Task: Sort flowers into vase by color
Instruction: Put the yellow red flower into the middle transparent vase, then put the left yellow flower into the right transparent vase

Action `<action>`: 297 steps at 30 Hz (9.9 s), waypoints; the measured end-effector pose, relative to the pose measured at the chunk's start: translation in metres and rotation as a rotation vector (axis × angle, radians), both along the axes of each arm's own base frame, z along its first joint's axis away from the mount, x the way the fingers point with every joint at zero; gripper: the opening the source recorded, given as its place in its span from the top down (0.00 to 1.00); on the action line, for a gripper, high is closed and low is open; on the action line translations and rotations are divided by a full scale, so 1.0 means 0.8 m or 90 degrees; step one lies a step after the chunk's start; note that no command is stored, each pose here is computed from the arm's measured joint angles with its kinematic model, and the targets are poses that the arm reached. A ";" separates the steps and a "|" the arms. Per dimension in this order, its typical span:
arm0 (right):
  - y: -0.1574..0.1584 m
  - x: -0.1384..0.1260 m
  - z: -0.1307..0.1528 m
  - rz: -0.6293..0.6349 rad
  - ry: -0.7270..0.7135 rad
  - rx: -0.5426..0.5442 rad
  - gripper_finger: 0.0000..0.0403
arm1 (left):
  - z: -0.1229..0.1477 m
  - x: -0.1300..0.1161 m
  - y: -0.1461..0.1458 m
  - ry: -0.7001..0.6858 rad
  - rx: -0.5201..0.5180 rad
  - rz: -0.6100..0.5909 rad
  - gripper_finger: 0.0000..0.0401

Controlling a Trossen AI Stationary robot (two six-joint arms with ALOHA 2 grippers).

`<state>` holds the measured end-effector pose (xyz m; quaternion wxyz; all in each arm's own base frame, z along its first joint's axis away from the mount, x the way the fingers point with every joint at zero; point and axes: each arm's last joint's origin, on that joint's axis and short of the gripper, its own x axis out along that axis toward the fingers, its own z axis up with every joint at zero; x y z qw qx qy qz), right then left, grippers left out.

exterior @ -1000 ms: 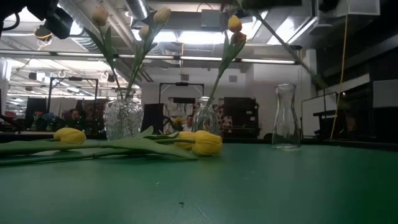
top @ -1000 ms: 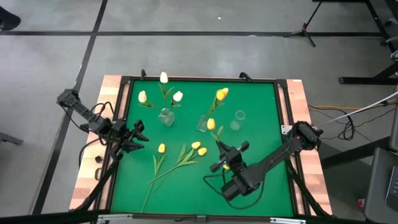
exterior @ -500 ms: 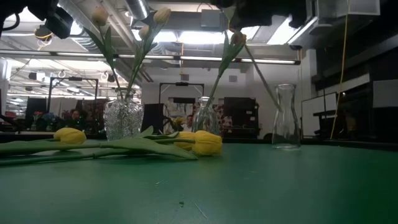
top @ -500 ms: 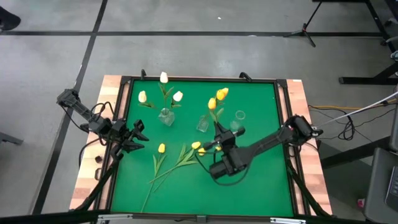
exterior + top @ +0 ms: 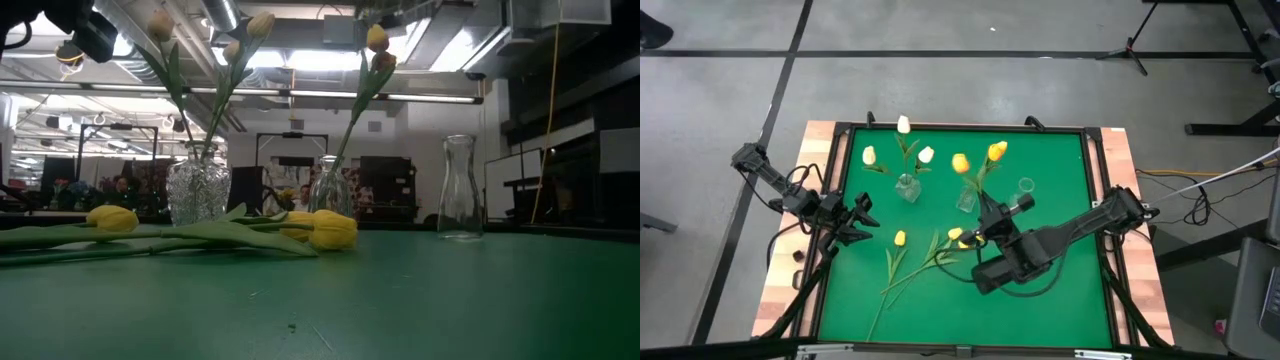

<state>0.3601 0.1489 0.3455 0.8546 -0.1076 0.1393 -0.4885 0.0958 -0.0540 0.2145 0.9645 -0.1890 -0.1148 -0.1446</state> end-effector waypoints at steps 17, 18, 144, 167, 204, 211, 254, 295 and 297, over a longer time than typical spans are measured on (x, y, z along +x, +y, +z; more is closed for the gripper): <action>-0.006 -0.066 0.156 0.602 0.200 0.076 1.00 | -0.002 0.000 0.000 0.009 0.000 -0.001 0.63; -0.011 -0.077 0.160 0.597 0.192 0.072 1.00 | -0.002 0.000 0.000 0.009 0.000 -0.001 0.63; -0.118 -0.020 -0.168 0.411 -0.304 -0.073 0.59 | -0.014 0.004 0.004 0.090 -0.044 0.093 0.63; -0.060 -0.038 -0.165 0.413 -0.307 -0.065 0.59 | -0.054 0.021 -0.008 0.305 -0.244 0.084 0.63; -0.032 -0.053 -0.166 0.327 -0.272 -0.062 0.59 | -0.107 0.082 -0.110 0.855 -0.250 0.376 0.63; -0.032 -0.053 -0.166 0.320 -0.271 -0.060 0.59 | -0.085 0.097 -0.122 0.825 -0.218 0.365 0.63; -0.017 -0.060 -0.169 0.323 -0.281 -0.028 0.59 | -0.097 0.131 -0.148 0.805 -0.142 0.429 0.98; 0.074 -0.150 -0.106 0.383 -0.282 -0.009 0.59 | 0.100 0.273 -0.160 0.192 0.305 0.359 0.99; 0.076 -0.149 -0.108 0.387 -0.274 -0.008 0.59 | 0.106 0.277 -0.157 0.160 0.307 0.325 0.99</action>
